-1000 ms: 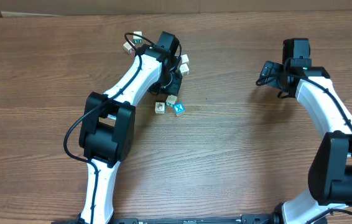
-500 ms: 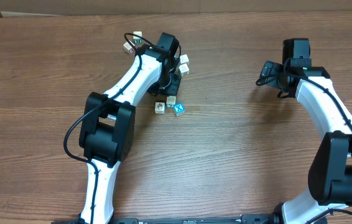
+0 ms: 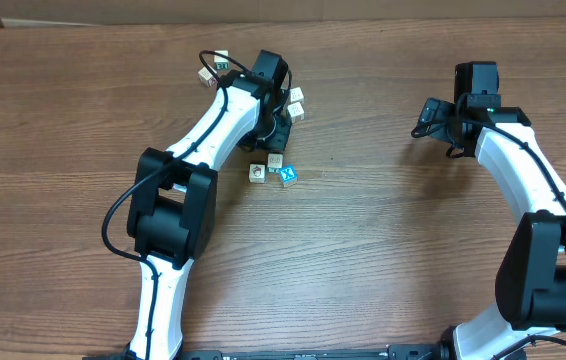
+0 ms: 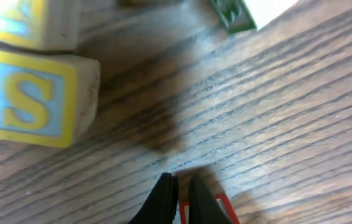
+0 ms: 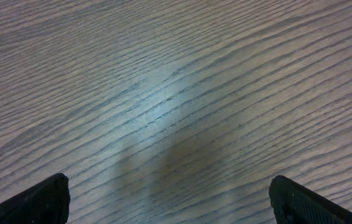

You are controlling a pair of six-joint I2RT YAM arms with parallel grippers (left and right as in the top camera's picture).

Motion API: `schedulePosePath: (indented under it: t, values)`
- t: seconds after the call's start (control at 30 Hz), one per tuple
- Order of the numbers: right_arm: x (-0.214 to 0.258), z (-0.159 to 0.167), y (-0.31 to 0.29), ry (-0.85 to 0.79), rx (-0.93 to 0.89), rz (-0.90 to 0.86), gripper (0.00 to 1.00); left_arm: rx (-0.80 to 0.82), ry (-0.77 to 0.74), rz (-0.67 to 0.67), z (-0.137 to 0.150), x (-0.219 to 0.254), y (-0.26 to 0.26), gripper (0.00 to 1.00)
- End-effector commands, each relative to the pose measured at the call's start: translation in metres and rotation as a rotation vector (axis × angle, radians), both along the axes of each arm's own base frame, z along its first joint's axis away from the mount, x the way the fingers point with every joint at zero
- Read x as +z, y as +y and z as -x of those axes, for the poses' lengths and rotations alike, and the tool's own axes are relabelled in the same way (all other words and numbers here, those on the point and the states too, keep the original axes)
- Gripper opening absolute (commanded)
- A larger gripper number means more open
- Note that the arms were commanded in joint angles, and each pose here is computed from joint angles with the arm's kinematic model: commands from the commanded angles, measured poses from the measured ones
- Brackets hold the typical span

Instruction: Form a circle

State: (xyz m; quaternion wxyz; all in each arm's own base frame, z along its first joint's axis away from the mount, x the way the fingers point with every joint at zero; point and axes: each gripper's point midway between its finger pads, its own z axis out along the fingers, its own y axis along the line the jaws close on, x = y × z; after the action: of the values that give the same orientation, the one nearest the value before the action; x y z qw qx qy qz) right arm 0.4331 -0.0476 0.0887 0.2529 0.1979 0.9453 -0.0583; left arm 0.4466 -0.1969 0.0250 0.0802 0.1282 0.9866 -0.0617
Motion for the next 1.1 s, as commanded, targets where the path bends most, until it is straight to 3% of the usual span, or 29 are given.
schedulePosePath:
  t: [0.0,0.13,0.37,0.83,1.07]
  values:
    - [0.009,-0.003,-0.002,-0.026,-0.006,0.007,1.00,0.067,-0.056,0.025,-0.020,0.028,0.004,0.06]
    - [0.009,-0.003,-0.002,-0.026,-0.006,0.007,1.00,0.122,-0.013,0.011,-0.013,0.030,0.014,0.04]
    - [0.009,-0.003,-0.002,-0.027,-0.006,0.007,1.00,0.156,0.067,-0.137,0.010,0.025,0.044,0.04]
    - [0.009,-0.003,-0.003,-0.026,-0.006,0.007,1.00,0.151,0.111,-0.139,0.025,-0.007,0.045,0.04]
    - [0.009,-0.003,-0.002,-0.026,-0.006,0.007,1.00,0.137,0.149,-0.068,0.031,-0.008,0.033,0.04]
